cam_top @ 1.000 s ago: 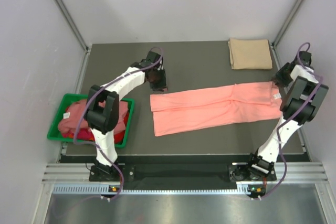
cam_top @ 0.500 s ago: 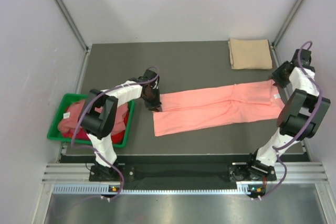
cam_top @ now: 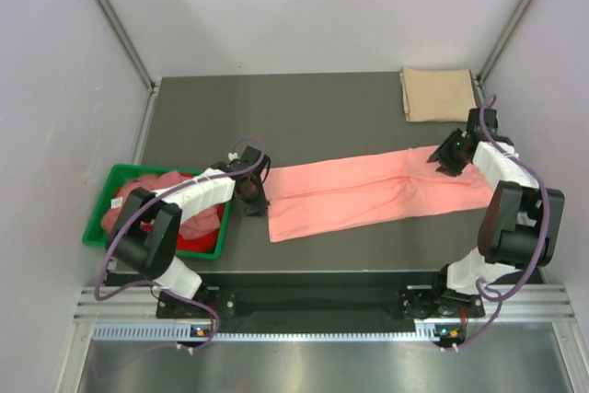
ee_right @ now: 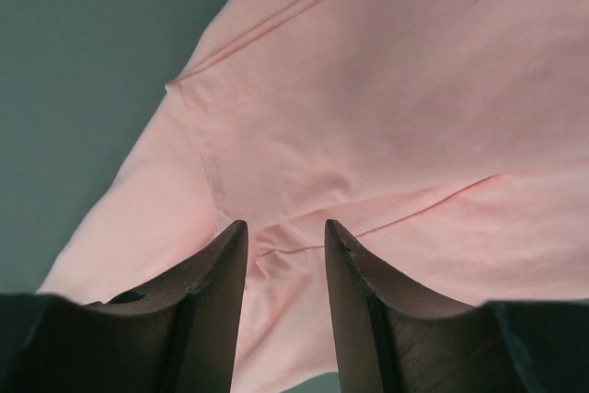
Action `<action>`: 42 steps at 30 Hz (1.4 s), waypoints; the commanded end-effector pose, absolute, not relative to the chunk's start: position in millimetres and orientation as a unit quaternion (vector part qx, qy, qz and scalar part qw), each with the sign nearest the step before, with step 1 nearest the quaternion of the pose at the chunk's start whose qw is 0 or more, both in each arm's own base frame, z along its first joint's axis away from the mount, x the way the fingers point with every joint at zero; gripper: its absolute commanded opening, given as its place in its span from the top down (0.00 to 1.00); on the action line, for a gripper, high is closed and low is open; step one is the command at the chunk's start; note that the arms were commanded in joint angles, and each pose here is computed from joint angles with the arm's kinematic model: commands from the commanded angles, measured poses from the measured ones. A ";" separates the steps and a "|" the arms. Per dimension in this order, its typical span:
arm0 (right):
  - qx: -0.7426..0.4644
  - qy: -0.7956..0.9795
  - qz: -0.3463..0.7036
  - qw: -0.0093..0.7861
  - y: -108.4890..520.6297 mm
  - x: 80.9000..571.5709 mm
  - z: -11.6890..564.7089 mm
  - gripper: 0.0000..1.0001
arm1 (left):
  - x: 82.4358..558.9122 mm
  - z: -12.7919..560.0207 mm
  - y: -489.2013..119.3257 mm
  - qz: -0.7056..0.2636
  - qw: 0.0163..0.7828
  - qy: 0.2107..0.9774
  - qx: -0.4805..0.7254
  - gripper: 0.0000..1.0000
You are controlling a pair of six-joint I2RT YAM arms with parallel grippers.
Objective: Fold and stack the t-shirts
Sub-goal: Fold the tshirt
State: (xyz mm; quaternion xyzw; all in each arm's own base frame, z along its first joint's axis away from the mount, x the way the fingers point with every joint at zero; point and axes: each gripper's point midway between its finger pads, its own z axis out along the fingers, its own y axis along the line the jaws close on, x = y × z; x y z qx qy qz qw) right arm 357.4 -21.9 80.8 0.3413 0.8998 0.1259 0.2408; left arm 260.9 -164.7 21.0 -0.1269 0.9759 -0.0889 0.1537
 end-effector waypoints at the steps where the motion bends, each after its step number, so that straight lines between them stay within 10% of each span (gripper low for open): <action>1: 0.357 0.877 0.102 0.304 -33.3 377.0 101.2 0.60 | 242.4 37.8 -151.4 -0.059 0.159 0.976 -0.135 0.75; 10: 0.417 0.855 0.062 0.301 -48.8 395.0 101.4 0.61 | 313.3 125.8 -209.8 -0.144 0.240 0.960 -0.016 0.66; 42: 0.492 0.829 -0.010 0.267 -69.4 463.7 63.1 0.62 | 400.0 21.3 -153.1 -0.008 0.136 0.986 0.099 0.58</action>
